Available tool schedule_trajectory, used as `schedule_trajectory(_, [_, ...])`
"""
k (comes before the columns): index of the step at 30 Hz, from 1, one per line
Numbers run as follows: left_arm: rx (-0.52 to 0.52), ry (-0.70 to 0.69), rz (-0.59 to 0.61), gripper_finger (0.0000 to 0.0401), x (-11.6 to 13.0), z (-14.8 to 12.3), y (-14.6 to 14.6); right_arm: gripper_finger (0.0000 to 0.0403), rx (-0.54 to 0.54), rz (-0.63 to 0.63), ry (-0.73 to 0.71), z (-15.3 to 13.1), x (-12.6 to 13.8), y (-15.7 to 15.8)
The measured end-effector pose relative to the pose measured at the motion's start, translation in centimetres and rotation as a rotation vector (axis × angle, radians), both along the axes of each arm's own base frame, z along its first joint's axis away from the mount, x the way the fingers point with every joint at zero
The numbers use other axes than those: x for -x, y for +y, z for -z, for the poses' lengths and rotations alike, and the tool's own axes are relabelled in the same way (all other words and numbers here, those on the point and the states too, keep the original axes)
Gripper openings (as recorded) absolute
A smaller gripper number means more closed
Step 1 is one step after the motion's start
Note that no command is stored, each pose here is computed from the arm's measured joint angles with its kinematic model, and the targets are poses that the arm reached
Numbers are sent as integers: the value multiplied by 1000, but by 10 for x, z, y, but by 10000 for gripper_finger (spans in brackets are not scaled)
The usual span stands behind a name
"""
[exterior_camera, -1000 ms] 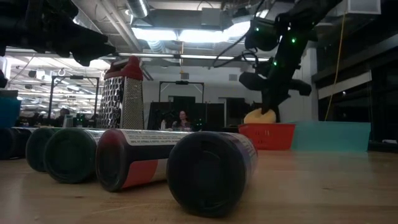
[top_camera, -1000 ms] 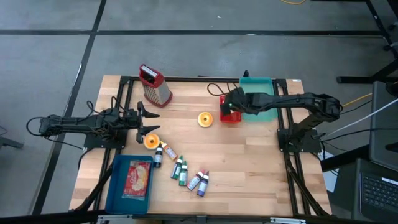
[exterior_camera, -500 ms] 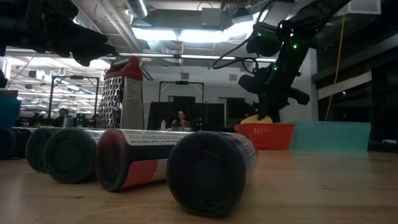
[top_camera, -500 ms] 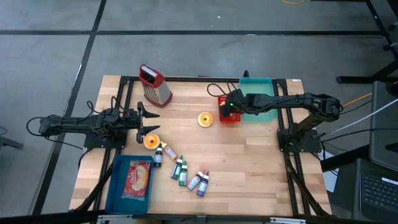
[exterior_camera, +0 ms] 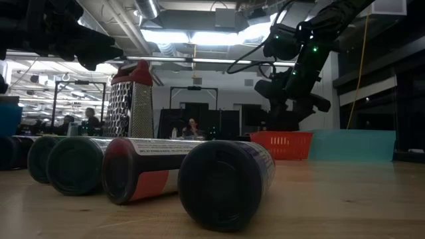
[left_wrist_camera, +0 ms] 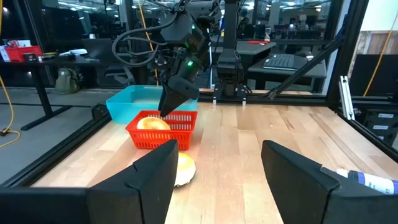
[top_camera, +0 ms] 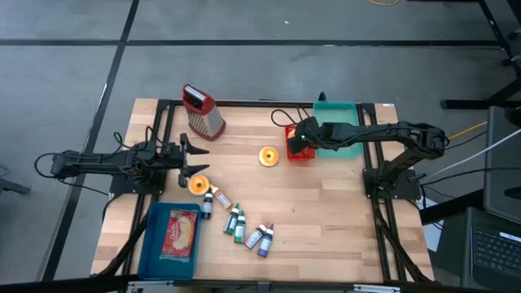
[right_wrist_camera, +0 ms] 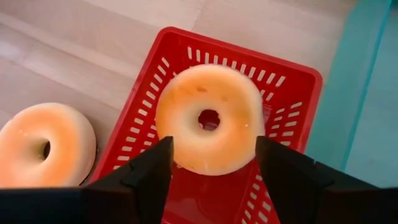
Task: Pick & Place Food Item
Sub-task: Put the orange and pink donut into the red bin
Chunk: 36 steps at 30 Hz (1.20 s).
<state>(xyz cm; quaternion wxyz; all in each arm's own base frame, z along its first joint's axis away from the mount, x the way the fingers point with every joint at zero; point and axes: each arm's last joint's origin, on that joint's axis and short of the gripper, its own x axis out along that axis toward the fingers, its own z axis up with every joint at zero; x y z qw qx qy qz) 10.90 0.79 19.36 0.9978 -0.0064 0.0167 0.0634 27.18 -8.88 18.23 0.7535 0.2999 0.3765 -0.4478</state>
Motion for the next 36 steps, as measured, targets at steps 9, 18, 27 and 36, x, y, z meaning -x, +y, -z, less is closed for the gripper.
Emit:
schedule_trajectory(9, [0,0,7,228,0,0,0,218,25,-7,-34,-2,-3,-1])
schedule_trajectory(18, [0,0,9,228,0,0,0,119,59,34,-33,-3,-2,-5])
schedule_trajectory(27, [0,0,9,228,0,0,0,6,51,39,-39,-3,-2,-8])
schedule_trajectory(36, [0,-7,8,228,0,-1,0,2,20,22,-93,0,-5,-24])
